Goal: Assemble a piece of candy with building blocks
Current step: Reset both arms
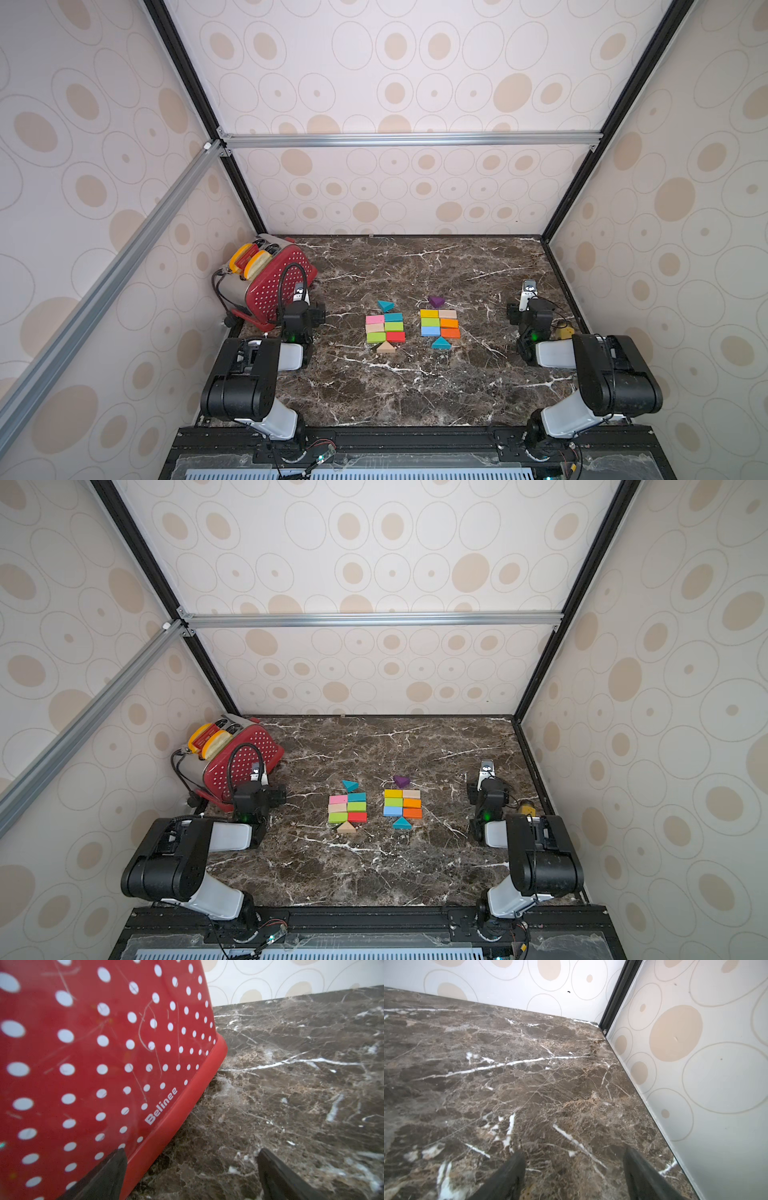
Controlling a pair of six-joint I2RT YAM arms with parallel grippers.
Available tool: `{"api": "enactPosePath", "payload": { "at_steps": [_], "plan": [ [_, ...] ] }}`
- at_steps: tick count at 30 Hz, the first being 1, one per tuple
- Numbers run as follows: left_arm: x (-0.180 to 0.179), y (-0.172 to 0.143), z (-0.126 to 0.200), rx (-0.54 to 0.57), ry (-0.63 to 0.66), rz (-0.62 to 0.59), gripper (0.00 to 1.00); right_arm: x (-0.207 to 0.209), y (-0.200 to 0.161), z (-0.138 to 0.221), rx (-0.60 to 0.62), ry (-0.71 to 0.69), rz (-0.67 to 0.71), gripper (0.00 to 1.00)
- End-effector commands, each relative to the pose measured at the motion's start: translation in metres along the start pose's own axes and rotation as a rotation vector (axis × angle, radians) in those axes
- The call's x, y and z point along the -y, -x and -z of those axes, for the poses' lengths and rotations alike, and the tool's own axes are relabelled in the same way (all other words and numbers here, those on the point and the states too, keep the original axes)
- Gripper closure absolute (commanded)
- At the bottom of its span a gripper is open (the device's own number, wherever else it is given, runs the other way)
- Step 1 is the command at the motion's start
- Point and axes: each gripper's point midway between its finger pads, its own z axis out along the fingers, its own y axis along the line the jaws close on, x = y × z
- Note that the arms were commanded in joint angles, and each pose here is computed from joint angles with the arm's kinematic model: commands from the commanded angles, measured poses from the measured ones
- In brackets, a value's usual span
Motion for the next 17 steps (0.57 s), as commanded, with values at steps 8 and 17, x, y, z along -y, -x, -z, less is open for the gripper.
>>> {"api": "enactPosePath", "payload": {
  "at_steps": [8, 17],
  "plan": [
    [0.0016, 0.0143, -0.0034, 0.031, -0.024, 0.037, 0.01, -0.0017, -0.0068, 0.0018, -0.04, 0.015, -0.005, 0.01],
    [0.003, 0.0143, -0.0055, 0.022, -0.03, 0.036, 0.01, -0.0017, -0.0068, 0.0017, -0.037, 0.014, -0.004, 0.01]
  ]
}}
